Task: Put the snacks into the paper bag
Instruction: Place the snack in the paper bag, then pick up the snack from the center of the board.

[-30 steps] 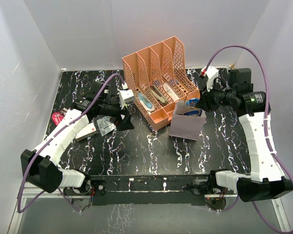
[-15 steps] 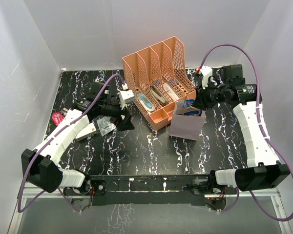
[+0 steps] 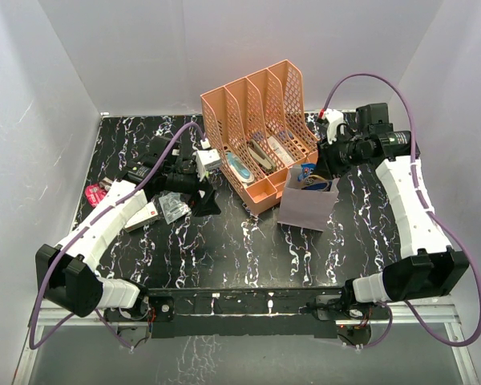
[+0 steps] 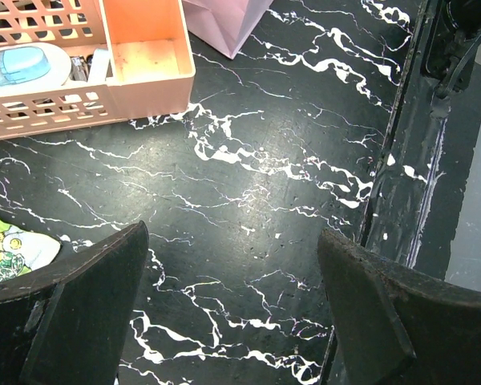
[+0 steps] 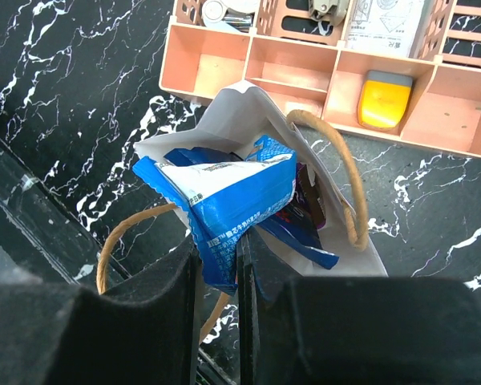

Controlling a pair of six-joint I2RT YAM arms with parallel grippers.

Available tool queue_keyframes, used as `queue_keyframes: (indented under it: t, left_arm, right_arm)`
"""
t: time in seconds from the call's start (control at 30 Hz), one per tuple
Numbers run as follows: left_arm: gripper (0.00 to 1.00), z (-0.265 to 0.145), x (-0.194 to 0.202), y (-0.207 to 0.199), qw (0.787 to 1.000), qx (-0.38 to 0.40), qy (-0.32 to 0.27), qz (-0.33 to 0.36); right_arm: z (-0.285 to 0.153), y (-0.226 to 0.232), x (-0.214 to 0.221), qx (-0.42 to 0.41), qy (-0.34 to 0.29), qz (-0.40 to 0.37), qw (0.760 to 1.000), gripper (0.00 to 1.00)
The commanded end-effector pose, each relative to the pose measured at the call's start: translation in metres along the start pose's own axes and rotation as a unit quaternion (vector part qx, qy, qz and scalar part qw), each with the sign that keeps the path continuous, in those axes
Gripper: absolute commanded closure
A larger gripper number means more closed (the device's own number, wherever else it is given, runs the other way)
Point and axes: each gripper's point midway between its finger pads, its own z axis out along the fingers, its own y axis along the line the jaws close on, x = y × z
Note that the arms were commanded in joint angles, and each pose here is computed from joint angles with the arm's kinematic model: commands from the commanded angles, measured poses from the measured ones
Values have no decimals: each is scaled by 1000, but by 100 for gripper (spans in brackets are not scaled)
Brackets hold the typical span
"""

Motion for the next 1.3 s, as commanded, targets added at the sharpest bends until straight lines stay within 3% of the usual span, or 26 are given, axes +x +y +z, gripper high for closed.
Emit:
queue_keyframes:
  t: [0.0,0.27,0.47,1.03,1.27]
  left_arm:
    - [15,-4,-4,-6,1000,8,-14,3]
    - [15,-6,-4,-9,1000,13,-16,5]
    - [14,-8,-4,-6,1000,5,-15,4]
    - [12,-30,-5,37,994,-109,-3,-10]
    - [2,-45,10,74,975,-216,16,-47]
  right_arm:
    - [-6,-2,-16,10,-20,-1,1000,85]
    - [-3,-13,-15,36,-21,-1,999,83]
    - [3,-16,-11,34,-15,2,999,76]
    - [-6,-19,-26,50,-35,-15,998,60]
    - [-11,-12,-39,40,-63,-31,997,48]
